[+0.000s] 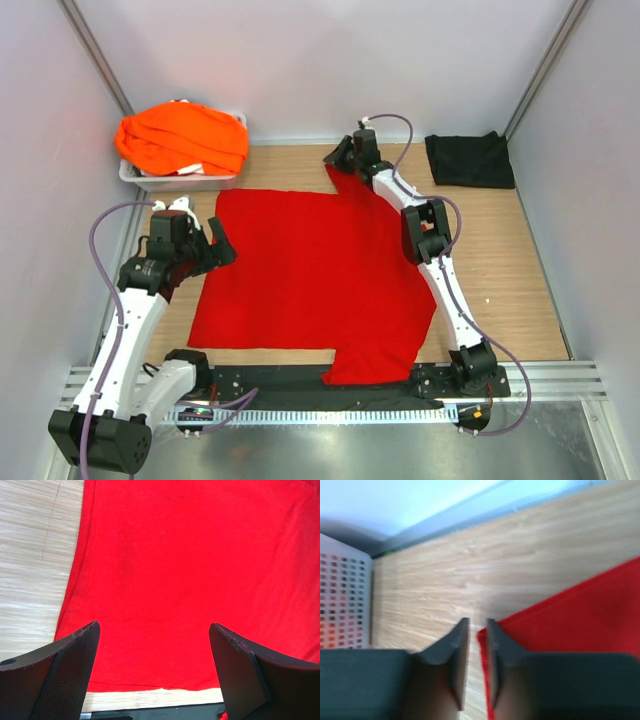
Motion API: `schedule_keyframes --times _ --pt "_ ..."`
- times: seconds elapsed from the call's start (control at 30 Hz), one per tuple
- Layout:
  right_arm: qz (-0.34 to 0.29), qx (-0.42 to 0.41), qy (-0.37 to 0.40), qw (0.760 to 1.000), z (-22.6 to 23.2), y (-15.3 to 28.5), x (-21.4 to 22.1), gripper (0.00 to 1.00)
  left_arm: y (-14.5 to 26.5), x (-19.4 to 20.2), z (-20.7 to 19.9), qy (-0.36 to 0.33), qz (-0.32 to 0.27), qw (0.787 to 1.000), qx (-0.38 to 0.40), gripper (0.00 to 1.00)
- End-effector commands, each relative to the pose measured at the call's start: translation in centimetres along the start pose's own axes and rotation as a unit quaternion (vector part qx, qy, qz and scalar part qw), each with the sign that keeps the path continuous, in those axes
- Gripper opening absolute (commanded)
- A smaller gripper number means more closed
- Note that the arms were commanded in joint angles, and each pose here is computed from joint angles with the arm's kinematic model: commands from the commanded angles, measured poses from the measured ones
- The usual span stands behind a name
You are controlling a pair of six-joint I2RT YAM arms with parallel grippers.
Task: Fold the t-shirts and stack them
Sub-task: Flatten the tshirt out
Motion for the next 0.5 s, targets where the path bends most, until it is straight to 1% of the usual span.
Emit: schedule_keyframes --times 0.0,0.03,0.07,0.1,0.13,0.17,0.2,0.23,0.27,0.33,0.37,0.43,0.47 --pt "-0.068 -0.087 -0.006 0.994 3.7 0.3 -3.3 0.35 -0.1 -0.8 -0.3 -0.001 -0.019 1.000 0.010 0.90" --pt "-0.079 -0.097 -0.004 0.992 4.4 0.6 -4.0 0.54 -0.1 -0.8 -0.3 0.000 -0.019 1.000 0.008 0.90" --pt "-0.090 -0.103 -0.001 0.991 4.7 1.1 -5.1 0.63 -0.1 -0.8 -0.3 0.000 -0.019 1.000 0.008 0.91" --pt "-0.097 -0.107 0.006 0.990 5.2 1.5 -5.8 0.75 -0.1 -0.8 -0.3 0.000 -0.020 1.000 0.006 0.91" --pt "-0.102 -0.108 0.010 0.989 5.5 2.1 -6.5 0.78 -0.1 -0.7 -0.2 0.000 -0.019 1.000 0.006 0.90" --pt "-0.121 -0.124 0.020 0.985 7.6 4.0 -8.6 0.80 0.0 -0.8 -0.2 0.000 -0.021 1.000 0.006 0.90" --pt "-0.121 -0.118 0.026 0.985 7.5 4.5 -8.8 0.82 0.0 -0.8 -0.2 0.000 -0.022 1.000 0.005 0.90" --pt "-0.127 -0.118 0.041 0.984 8.2 5.5 -9.5 0.87 0.0 -0.7 -0.2 0.000 -0.023 1.000 0.005 0.91" --pt "-0.139 -0.126 0.053 0.981 10.0 7.3 -10.8 0.88 0.1 -0.8 -0.2 0.000 -0.023 1.000 0.005 0.90" --pt "-0.132 -0.106 0.075 0.983 10.3 9.1 -11.7 0.90 0.1 -0.8 -0.2 0.000 -0.024 1.000 0.003 0.90" --pt "-0.139 -0.108 0.084 0.981 12.1 11.5 -12.8 0.90 0.1 -0.8 -0.2 0.000 -0.024 1.000 0.001 0.90" --pt "-0.121 -0.056 0.099 0.986 10.8 13.0 -12.4 0.90 0.0 -0.7 -0.1 0.000 -0.023 1.000 -0.001 0.90" --pt "-0.122 -0.040 0.106 0.986 11.1 14.3 -12.4 0.90 0.1 -0.8 -0.1 0.000 -0.024 1.000 -0.002 0.90"
Point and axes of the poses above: each gripper's point midway between its finger pads, its own y axis back along the fingers, its own z axis along the line the jaws close on, x = y × z, the point moved 9 cm from there along y, back along the fingers, and after that the axes turned 9 degrees about -y, right-handed, at the moved point
